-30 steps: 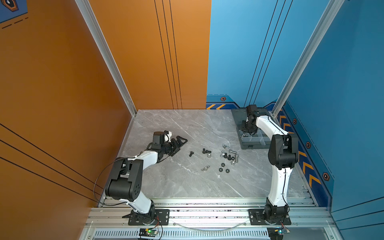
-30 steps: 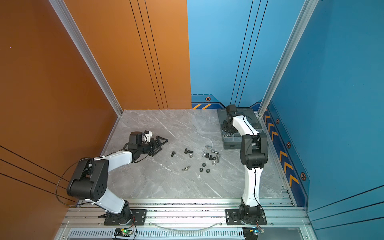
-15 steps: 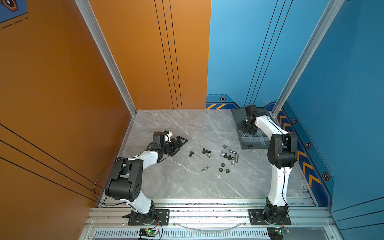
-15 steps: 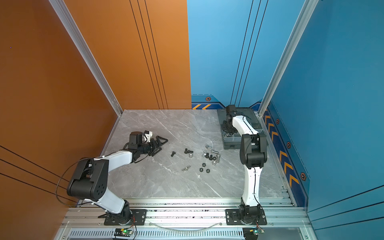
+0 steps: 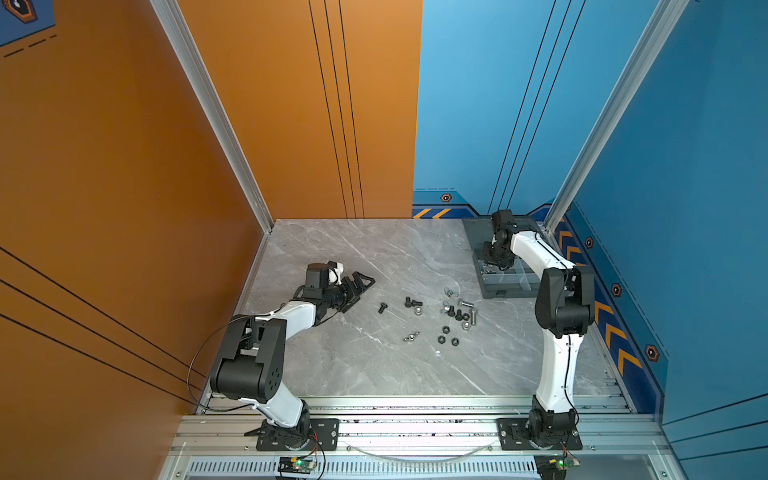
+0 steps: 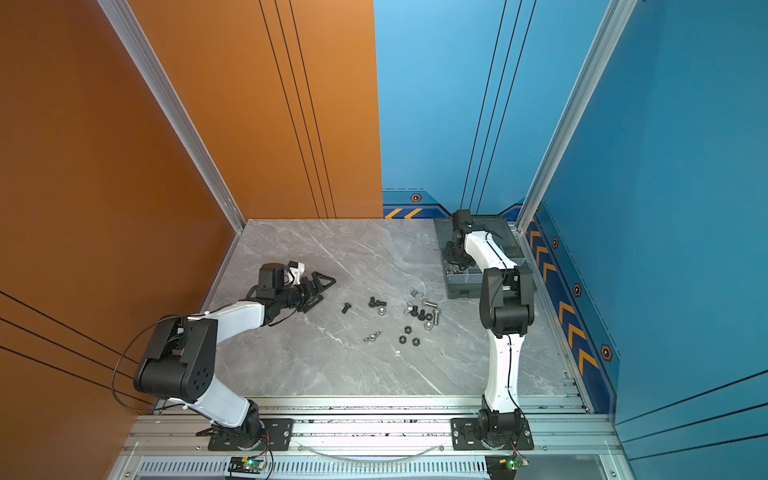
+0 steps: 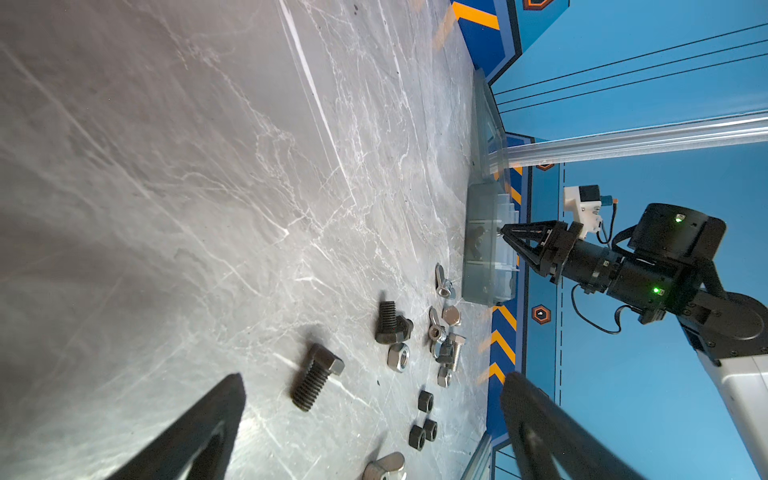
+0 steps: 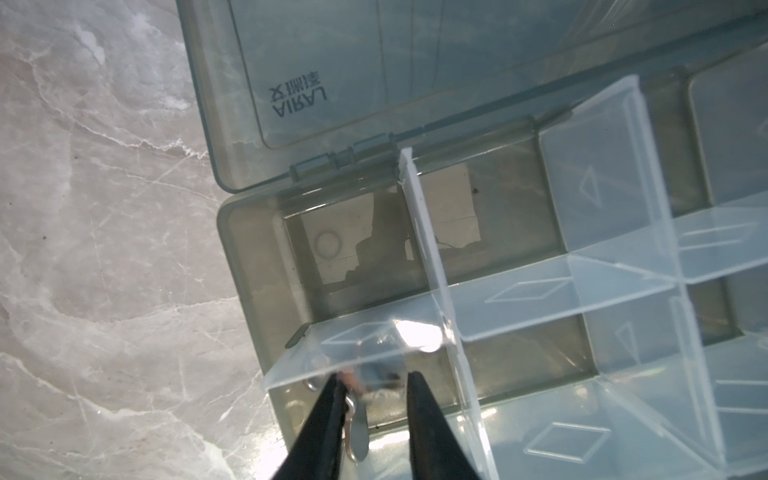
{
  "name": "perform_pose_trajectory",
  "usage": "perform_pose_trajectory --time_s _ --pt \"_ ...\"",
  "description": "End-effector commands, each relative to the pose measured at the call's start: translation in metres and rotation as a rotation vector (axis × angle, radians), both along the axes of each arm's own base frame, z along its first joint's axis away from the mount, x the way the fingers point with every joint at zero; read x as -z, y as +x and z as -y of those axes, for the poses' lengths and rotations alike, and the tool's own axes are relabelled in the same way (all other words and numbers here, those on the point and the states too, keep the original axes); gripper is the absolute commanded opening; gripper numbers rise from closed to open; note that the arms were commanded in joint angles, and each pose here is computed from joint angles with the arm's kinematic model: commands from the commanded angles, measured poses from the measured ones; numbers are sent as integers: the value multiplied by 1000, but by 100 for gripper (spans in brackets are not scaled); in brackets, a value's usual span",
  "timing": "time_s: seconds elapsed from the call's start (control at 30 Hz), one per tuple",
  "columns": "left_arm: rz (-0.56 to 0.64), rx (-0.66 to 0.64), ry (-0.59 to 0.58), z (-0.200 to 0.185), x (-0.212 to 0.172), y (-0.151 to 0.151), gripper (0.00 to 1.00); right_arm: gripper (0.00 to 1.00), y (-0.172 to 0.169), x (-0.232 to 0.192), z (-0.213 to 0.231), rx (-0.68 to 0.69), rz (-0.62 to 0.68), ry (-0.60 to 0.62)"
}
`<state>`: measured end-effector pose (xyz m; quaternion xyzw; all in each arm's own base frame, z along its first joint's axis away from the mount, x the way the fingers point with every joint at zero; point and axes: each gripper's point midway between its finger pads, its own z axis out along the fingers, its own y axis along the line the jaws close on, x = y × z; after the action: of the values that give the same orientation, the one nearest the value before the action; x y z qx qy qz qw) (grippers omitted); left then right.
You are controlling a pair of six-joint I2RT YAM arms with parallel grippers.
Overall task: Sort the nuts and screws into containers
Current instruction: 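Open the right gripper to drop the wing nut into the compartment, then move the right gripper back to the pile of parts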
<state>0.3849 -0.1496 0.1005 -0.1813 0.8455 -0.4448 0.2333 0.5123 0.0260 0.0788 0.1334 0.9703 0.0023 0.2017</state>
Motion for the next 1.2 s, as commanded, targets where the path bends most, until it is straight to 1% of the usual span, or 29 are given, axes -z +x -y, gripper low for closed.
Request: perform_pose_trajectory --time_s 0.0,0.1,0.2,0.33,0.37,0.5,0.63,0.7,0.77,0.8,0.87,0.9,0.97,1.17 --pt "16 -1 11 1 -1 -1 98 37 -9 8 11 11 -44 -33" --pt "19 -2 10 0 -2 -1 98 41 -9 5 12 10 -39 -35" --pt "20 -3 11 0 -2 -2 98 43 -16 3 9 -6 -45 -24" --pt "21 -6 11 0 -3 -2 98 45 -19 -17 -9 -71 -10 45" --pt "23 -5 9 0 -4 -2 98 45 -21 -36 -18 -99 27 79" --pt "20 -8 9 -1 -3 -3 98 48 -35 -66 -57 -224 67 221" --pt "19 -10 7 -2 -3 -4 98 51 -62 -78 -100 -361 46 316" --pt "19 -10 5 -3 -3 -4 98 52 -81 -79 -126 -470 21 339" --pt "16 -10 4 -4 -2 -5 98 54 -101 -77 -149 -619 -3 305" --pt "15 -12 4 -5 -2 -5 98 55 -113 -74 -162 -716 -15 264" --pt "16 -14 4 -7 -1 -5 98 53 -135 -64 -180 -884 -53 184" --pt "12 -17 3 -8 -1 -5 98 53 -145 -59 -189 -950 -73 153" --pt "9 -22 2 -10 0 -6 98 54 -156 -49 -201 -1026 -97 107" --pt "7 -34 -4 -17 1 -9 98 56 -190 -28 -238 -1208 -147 105"
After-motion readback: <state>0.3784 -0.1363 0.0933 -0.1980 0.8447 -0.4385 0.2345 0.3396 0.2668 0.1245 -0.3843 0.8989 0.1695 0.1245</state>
